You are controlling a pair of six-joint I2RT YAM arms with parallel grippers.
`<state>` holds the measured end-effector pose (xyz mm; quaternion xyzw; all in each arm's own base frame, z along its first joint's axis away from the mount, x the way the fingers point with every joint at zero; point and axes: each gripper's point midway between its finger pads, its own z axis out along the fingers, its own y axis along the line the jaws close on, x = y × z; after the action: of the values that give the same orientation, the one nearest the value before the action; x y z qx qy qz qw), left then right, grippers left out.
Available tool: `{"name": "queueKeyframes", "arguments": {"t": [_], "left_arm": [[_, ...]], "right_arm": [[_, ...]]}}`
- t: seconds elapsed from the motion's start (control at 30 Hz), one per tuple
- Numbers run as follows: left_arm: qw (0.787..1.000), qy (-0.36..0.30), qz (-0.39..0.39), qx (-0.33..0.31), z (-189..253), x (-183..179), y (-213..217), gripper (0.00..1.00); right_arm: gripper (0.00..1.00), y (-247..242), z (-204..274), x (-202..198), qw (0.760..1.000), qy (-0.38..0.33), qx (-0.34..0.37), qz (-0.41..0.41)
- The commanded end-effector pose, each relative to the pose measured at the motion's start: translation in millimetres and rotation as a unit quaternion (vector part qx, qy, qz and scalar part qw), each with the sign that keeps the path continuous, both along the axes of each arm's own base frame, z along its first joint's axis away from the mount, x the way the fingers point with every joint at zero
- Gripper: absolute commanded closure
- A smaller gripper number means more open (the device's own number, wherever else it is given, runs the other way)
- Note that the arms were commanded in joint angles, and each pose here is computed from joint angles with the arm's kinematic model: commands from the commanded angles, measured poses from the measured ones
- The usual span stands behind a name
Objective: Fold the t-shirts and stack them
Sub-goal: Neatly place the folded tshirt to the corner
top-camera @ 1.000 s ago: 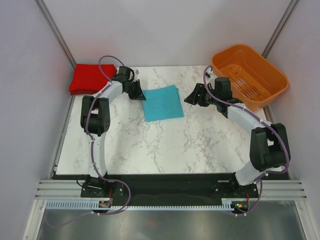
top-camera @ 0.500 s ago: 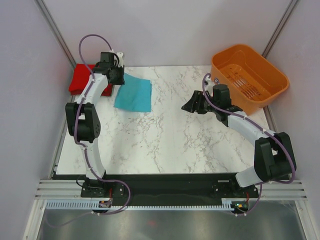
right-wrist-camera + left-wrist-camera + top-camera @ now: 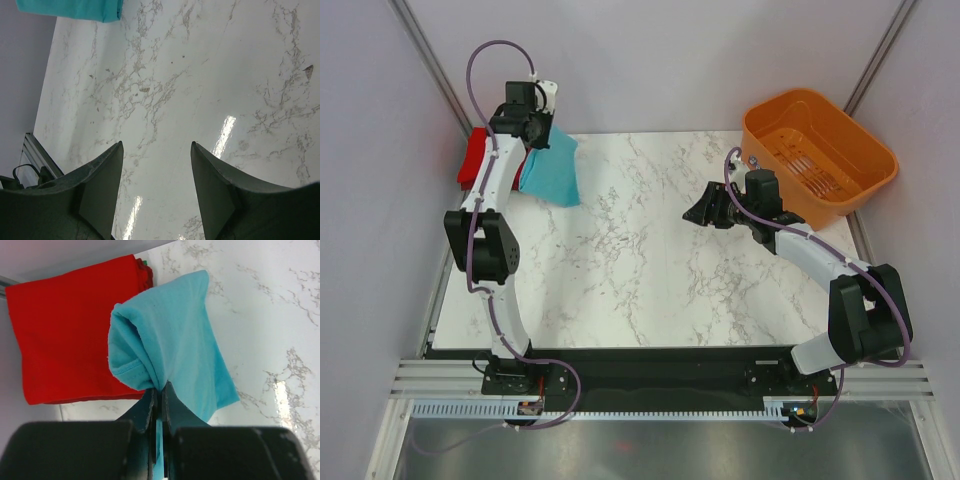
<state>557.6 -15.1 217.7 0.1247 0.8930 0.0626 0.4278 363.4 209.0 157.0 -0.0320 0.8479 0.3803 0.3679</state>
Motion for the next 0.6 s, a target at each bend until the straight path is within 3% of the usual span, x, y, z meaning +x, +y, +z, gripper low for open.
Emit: {"name": "queueKeyframes", "arguments": {"t": [0.0, 0.27, 0.3, 0.57], "left_arm": [[0.997, -0.043, 0.012, 0.057, 37, 10, 33, 0.98], [0.992, -0.077, -0.003, 0.102, 77, 6, 52, 0.98], [0.991, -0.08, 0.008, 0.104, 82, 5, 71, 0.98], [0.987, -0.133, 0.032, 0.087, 115, 25, 101, 0.98]], "right_arm": [[0.36, 2, 16, 4, 0.999, -0.031, 0.003, 0.004], [0.35, 0, 17, 6, 0.999, -0.034, -0.004, -0.003], [0.36, -1, 17, 7, 0.999, -0.034, -0.005, -0.003], [0.35, -4, 9, 12, 0.999, -0.03, -0.022, -0.011]]}}
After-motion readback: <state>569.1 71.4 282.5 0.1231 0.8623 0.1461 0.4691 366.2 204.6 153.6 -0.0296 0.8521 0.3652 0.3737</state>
